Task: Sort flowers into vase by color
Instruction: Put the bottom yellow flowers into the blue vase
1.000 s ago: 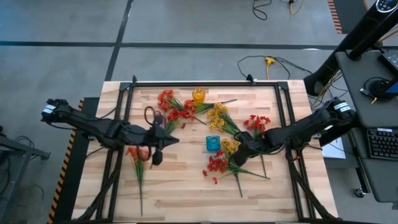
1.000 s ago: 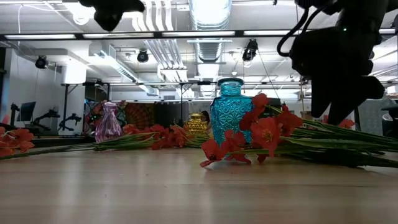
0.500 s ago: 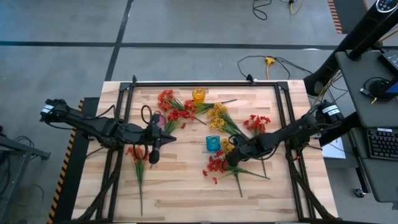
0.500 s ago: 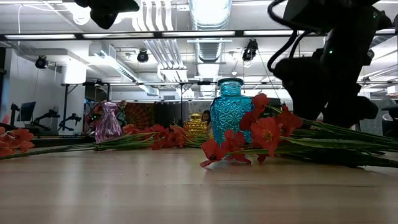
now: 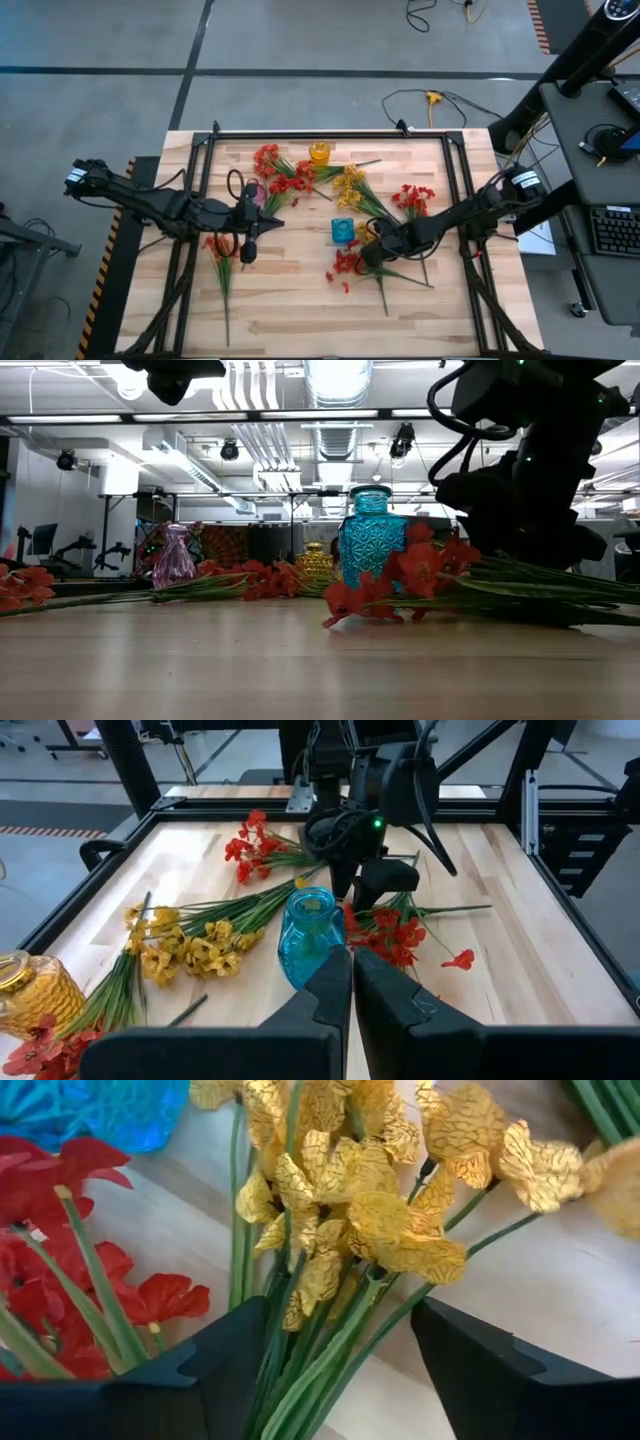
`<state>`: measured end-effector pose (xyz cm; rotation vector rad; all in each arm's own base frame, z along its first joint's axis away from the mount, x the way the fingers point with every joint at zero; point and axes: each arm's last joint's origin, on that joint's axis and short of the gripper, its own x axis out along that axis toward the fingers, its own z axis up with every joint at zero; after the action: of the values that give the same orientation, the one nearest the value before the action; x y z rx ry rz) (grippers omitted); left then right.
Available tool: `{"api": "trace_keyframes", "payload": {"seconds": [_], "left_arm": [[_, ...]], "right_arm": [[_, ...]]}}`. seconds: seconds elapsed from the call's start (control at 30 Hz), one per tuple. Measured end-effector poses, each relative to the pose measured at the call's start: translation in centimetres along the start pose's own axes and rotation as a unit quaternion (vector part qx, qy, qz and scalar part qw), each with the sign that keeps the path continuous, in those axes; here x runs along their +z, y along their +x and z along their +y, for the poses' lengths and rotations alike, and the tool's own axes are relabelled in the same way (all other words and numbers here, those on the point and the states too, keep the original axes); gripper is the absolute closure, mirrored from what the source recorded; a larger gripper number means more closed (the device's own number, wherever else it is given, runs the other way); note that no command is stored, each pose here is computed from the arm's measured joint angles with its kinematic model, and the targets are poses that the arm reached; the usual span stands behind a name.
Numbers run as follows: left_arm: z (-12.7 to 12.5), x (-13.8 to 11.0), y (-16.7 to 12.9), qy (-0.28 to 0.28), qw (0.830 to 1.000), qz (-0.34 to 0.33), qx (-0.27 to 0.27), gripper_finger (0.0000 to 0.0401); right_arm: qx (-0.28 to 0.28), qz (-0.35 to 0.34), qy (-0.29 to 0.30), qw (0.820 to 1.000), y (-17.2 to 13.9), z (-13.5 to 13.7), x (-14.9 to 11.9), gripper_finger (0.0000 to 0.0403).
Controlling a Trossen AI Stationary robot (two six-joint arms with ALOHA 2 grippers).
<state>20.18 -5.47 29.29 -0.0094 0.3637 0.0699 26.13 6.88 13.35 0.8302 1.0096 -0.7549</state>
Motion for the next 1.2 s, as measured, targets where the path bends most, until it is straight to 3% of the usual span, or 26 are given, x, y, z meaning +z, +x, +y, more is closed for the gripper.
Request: {"api": "trace_keyframes", "payload": {"seconds": [0.43,0.7,1.0,1.2], "left_arm": [[0.0,0.0,0.0,0.000,1.000,0.000,0.000,0.0401],[0.0,0.0,0.0,0.000,1.000,0.001,0.000,0.0401],[0.0,0.0,0.0,0.001,1.000,0.001,0.000,0.0401],[0.0,0.0,0.0,0.000,1.000,0.001,0.000,0.0401]], "right_arm": [[0.002,-0.016,-0.011,1.000,-0.3,0.0,0.2,0.0292],[0.015,-0.018,-0.022,0.999,-1.0,0.0,0.3,0.0350],[0.038,-0.034,-0.040,0.998,-2.5,0.1,0.6,0.0371],[0.029,0.014,-0.054,0.998,-2.5,-0.2,0.1,0.0355]]}}
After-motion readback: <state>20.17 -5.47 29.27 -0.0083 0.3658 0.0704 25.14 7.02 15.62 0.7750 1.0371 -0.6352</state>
